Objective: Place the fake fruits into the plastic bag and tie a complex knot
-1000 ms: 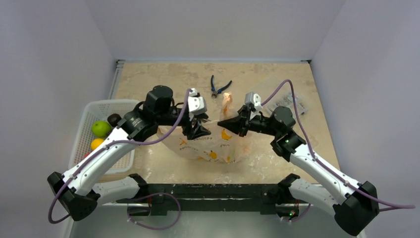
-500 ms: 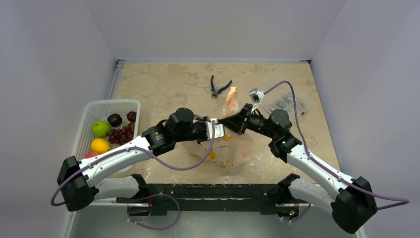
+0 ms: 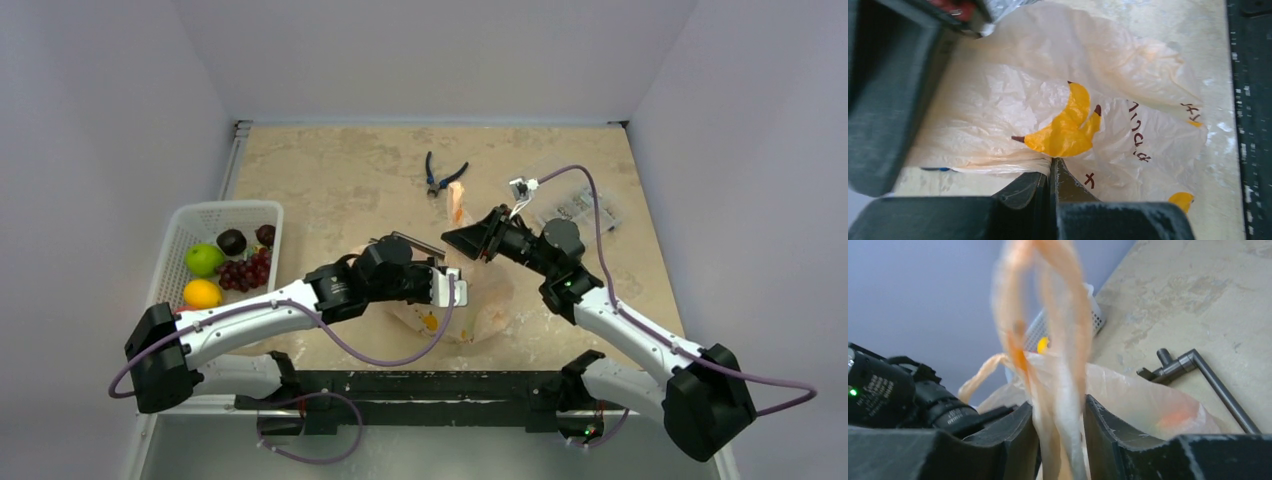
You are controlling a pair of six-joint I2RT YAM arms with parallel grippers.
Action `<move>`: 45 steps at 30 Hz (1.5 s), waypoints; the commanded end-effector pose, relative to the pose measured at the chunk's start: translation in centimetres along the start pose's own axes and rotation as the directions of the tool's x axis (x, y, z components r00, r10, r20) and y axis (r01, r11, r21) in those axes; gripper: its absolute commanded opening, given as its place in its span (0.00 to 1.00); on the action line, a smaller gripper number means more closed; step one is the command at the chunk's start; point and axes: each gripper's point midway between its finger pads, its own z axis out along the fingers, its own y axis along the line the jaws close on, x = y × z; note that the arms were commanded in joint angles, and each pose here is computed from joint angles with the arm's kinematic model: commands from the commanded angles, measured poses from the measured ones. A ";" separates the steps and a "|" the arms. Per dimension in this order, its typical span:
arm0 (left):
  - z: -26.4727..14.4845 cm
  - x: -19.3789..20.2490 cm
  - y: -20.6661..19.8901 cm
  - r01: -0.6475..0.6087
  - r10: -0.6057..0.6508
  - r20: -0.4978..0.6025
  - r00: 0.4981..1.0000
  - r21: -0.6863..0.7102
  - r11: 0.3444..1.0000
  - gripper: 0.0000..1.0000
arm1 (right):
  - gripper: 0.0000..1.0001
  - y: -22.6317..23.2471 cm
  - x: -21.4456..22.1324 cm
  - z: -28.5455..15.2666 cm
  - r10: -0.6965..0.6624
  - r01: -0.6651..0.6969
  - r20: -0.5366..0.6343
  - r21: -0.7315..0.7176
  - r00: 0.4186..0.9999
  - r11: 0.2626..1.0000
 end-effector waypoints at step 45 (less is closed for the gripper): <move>-3.2 -11.0 13.3 0.852 -0.860 0.115 0.497 0.121 0.509 0.83 | 0.05 4.2 -2.7 0.5 -0.660 0.671 0.124 -0.098 0.741 0.735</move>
